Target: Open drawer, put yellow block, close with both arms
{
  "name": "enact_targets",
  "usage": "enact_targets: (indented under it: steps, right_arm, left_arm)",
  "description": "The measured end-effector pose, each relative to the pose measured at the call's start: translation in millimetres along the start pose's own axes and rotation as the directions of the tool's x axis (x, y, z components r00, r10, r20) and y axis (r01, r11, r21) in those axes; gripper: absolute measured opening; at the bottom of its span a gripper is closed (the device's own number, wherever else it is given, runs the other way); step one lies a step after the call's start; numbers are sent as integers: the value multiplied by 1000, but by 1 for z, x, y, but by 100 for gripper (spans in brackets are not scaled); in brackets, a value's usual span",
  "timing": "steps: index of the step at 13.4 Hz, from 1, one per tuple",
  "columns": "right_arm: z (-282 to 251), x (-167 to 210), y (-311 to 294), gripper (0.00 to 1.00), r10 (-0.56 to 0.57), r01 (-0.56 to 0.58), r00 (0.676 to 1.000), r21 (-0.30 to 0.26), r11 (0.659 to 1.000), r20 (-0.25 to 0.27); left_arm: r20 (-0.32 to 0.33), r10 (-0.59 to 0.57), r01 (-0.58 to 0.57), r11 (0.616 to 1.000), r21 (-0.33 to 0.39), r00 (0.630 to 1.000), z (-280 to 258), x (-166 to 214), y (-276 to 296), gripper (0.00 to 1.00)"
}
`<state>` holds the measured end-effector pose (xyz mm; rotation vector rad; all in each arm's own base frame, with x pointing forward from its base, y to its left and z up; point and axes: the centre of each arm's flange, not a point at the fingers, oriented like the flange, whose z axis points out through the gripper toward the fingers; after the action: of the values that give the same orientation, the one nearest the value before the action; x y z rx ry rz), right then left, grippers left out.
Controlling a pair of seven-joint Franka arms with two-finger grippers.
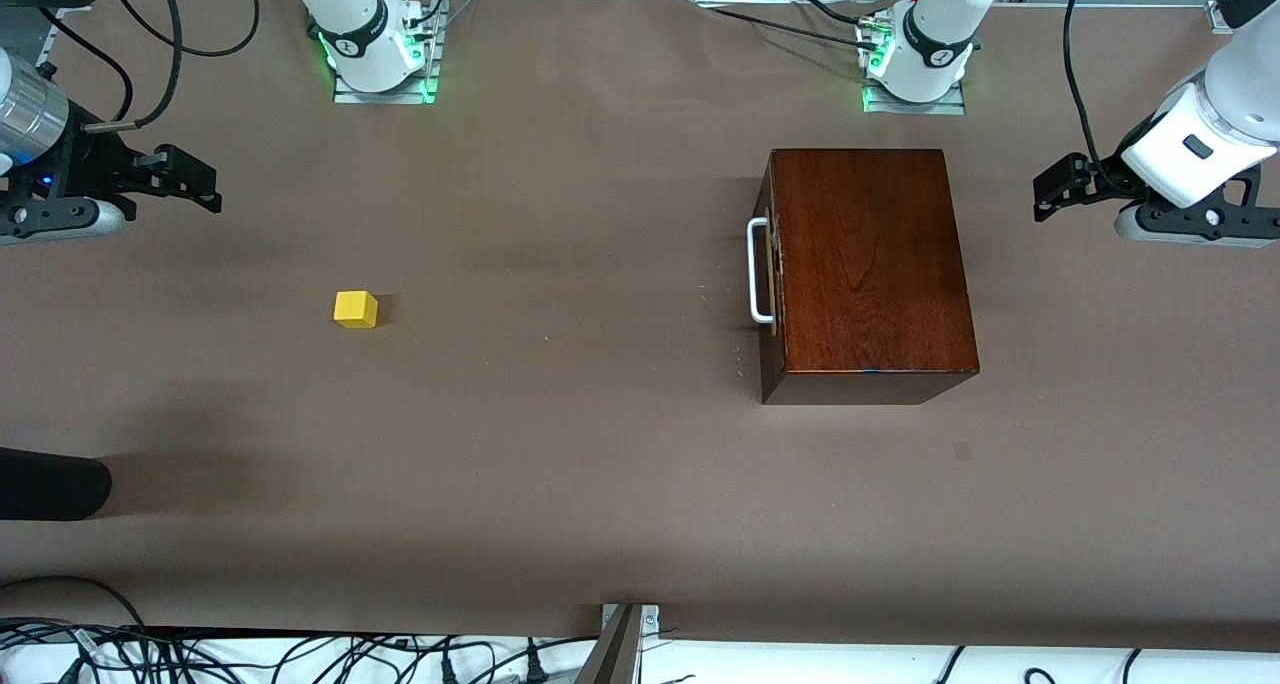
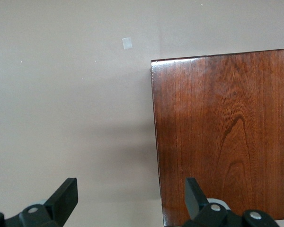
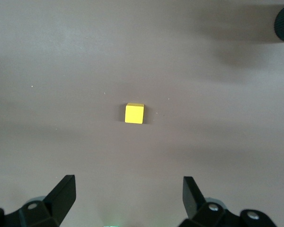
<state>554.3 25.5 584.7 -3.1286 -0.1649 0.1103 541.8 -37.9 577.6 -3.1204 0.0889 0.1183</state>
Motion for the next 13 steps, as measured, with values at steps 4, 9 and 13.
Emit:
enact_targets:
  steps: [4, 9, 13]
  right_arm:
    - [0, 0, 0, 100, 0, 0, 1000, 0, 1000, 0]
    - [0, 0, 0, 100, 0, 0, 1000, 0, 1000, 1]
    - [0, 0, 0, 100, 0, 0, 1000, 0, 1000, 1]
  left_arm:
    - [2, 0, 0, 1000, 0, 1000, 0, 0, 0, 100]
    - [4, -2, 2, 1000, 0, 1000, 1, 0, -1, 100]
    - [11, -2, 2, 1000, 0, 1000, 3, 1, -1, 100]
